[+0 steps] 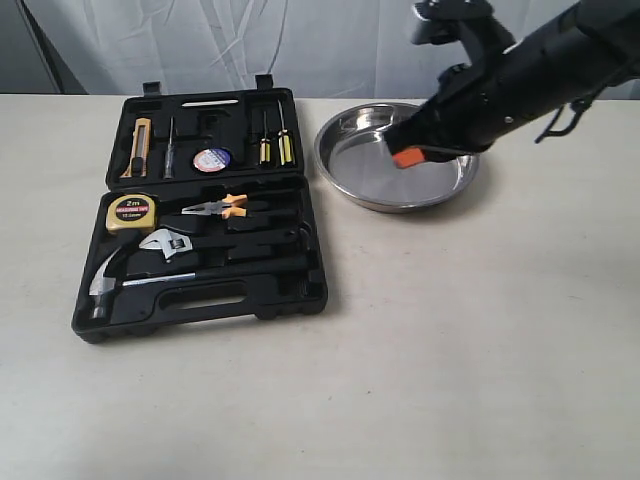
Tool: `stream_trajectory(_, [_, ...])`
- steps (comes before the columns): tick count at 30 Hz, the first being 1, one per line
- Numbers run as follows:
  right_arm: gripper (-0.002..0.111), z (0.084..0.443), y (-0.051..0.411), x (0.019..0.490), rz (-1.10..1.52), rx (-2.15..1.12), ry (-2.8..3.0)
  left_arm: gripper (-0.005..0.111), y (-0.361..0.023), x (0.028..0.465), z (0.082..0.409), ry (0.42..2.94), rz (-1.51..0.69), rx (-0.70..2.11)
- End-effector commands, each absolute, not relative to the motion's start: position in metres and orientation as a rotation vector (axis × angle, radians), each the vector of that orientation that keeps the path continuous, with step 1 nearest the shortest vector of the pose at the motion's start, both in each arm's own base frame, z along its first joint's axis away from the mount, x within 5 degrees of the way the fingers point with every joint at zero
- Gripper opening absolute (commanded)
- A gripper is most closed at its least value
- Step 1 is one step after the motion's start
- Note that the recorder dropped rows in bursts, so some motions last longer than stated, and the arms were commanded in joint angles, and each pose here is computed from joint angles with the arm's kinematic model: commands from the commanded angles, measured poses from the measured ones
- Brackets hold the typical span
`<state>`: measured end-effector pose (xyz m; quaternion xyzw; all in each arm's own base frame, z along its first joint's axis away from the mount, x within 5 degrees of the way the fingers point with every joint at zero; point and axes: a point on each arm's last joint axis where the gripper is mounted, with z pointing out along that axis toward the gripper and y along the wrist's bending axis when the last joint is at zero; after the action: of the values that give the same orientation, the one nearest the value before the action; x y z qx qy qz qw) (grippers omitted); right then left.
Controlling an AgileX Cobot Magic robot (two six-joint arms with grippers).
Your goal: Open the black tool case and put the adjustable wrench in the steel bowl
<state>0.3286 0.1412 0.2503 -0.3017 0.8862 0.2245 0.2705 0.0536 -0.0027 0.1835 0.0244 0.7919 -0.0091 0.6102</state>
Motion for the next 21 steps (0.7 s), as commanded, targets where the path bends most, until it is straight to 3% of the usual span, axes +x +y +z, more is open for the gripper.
stream_trajectory(1, [-0.001,0.245,0.184,0.337,0.788,-1.074,2.221,0.000,-0.003,0.054,0.183,1.816,-0.025,0.058])
stream_trajectory(12, [-0.001,0.217,0.295,0.342,0.793,-1.624,1.865,0.000,-0.003,0.054,0.183,1.816,-0.025,0.058])
stream_trajectory(21, [-0.001,0.198,0.365,0.329,0.791,-1.785,1.717,0.000,-0.003,0.054,0.183,1.816,-0.025,0.058])
